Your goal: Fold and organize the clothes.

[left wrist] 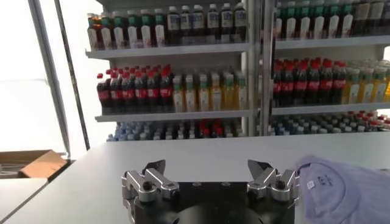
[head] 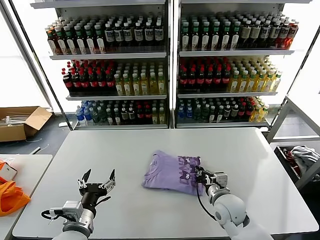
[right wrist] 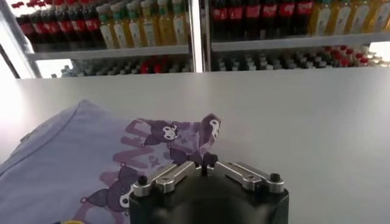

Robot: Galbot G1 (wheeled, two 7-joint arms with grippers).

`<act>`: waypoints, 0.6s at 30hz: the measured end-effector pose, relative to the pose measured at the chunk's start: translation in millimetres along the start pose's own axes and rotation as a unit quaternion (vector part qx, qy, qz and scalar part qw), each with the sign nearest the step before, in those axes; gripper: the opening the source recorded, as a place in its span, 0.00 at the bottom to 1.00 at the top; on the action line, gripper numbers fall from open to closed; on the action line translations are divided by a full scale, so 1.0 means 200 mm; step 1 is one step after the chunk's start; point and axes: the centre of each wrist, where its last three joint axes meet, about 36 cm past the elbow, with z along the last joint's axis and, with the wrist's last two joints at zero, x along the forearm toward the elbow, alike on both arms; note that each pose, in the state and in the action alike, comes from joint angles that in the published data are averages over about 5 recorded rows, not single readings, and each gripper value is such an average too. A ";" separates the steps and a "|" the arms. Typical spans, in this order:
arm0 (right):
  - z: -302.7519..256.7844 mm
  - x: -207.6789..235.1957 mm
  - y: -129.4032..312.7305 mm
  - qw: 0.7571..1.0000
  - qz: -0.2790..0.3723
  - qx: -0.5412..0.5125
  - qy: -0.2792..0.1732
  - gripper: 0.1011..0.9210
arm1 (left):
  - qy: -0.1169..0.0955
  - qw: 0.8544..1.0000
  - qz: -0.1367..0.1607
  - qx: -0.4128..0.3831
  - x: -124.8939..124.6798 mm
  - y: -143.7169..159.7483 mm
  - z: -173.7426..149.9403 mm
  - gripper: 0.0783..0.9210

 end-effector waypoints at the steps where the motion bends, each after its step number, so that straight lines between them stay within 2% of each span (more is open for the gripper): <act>1: -0.01 -0.01 -0.03 1.000 0.006 0.011 -0.003 0.08 | 0.000 1.000 0.001 0.000 0.00 0.00 0.00 0.88; 11: -0.09 -0.10 -0.22 0.992 0.040 0.100 -0.070 0.44 | 0.006 1.000 0.006 0.004 0.01 -0.03 0.01 0.88; 18: -0.14 -0.08 -0.17 0.984 0.047 0.128 -0.114 0.68 | -0.001 1.000 0.006 0.011 0.04 -0.03 -0.01 0.88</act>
